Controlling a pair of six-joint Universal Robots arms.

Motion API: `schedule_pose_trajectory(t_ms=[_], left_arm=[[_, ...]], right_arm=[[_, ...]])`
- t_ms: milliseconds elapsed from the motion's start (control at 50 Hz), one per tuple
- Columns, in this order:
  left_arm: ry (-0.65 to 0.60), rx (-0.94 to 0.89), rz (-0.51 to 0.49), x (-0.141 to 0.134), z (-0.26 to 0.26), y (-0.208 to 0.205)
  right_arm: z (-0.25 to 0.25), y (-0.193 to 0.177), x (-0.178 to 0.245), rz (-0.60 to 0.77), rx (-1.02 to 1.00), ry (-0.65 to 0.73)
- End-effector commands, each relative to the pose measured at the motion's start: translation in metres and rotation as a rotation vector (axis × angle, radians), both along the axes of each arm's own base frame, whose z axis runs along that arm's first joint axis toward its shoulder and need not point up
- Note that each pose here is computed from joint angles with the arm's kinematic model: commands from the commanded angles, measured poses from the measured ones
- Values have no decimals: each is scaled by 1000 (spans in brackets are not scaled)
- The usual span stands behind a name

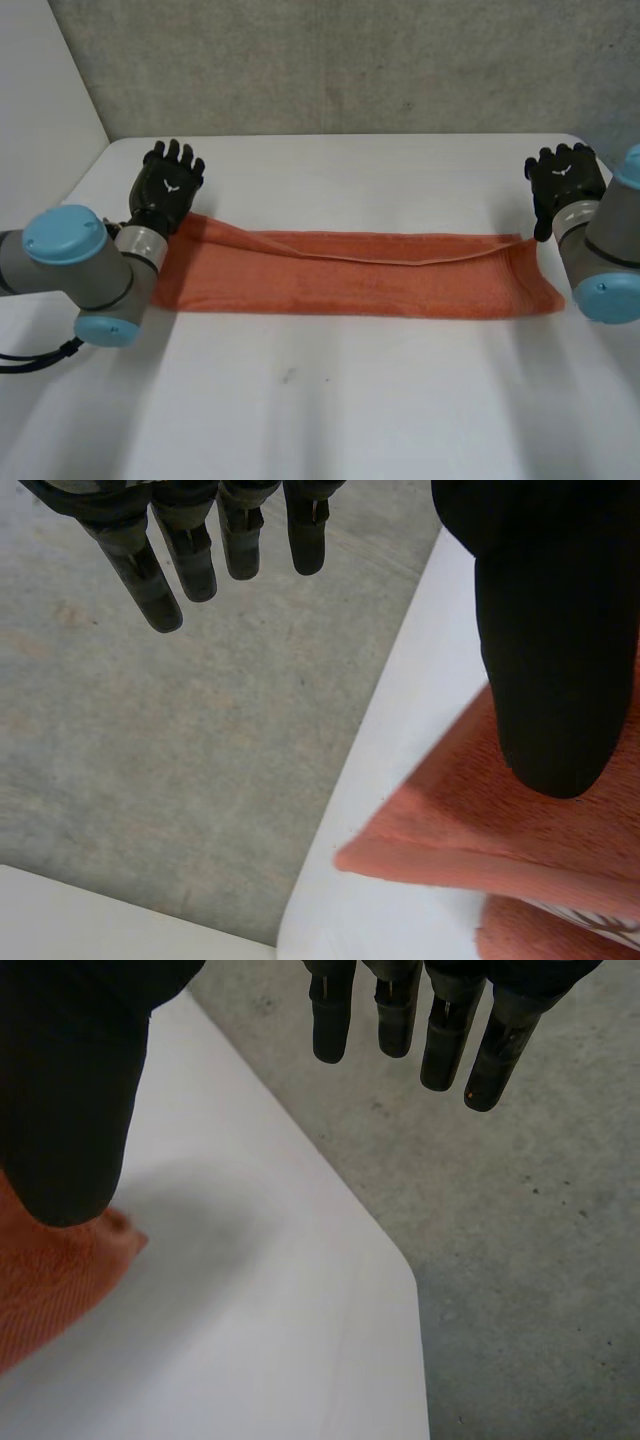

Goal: Fold the laundry

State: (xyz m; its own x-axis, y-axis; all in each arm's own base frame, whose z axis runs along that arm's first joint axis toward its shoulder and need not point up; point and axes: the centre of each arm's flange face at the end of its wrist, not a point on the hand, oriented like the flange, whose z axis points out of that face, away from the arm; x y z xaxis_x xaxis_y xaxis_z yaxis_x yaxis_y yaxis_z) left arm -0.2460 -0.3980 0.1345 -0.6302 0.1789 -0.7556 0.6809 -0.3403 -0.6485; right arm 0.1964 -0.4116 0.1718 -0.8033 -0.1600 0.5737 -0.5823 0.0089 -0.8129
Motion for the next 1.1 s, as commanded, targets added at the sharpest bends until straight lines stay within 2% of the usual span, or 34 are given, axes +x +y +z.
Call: schedule_pose_trajectory(t_ms=[20, 120, 280, 320, 440, 600, 800, 940, 1100], left_arm=[[11, -7, 1, 5, 21, 15], [9, 5, -4, 9, 31, 37], [14, 145, -14, 14, 38, 68], [40, 255, -12, 16, 33, 75], [67, 350, -2, 19, 28, 79], [66, 359, 3, 20, 26, 83], [71, 349, 10, 21, 30, 82], [72, 353, 7, 21, 31, 85], [72, 358, 5, 22, 32, 93]], right_arm=[[20, 23, 1, 61, 60, -21], [30, 50, 7, 178, 194, -36], [24, 73, 0, 200, 445, -95], [22, 73, 0, 214, 466, -109], [0, 59, 6, 239, 517, -155], [-24, 27, 12, 230, 513, -189], [-1, -2, 7, 132, 324, -253], [27, 32, 0, 146, 270, -276], [8, 63, -22, 135, 382, -277]])
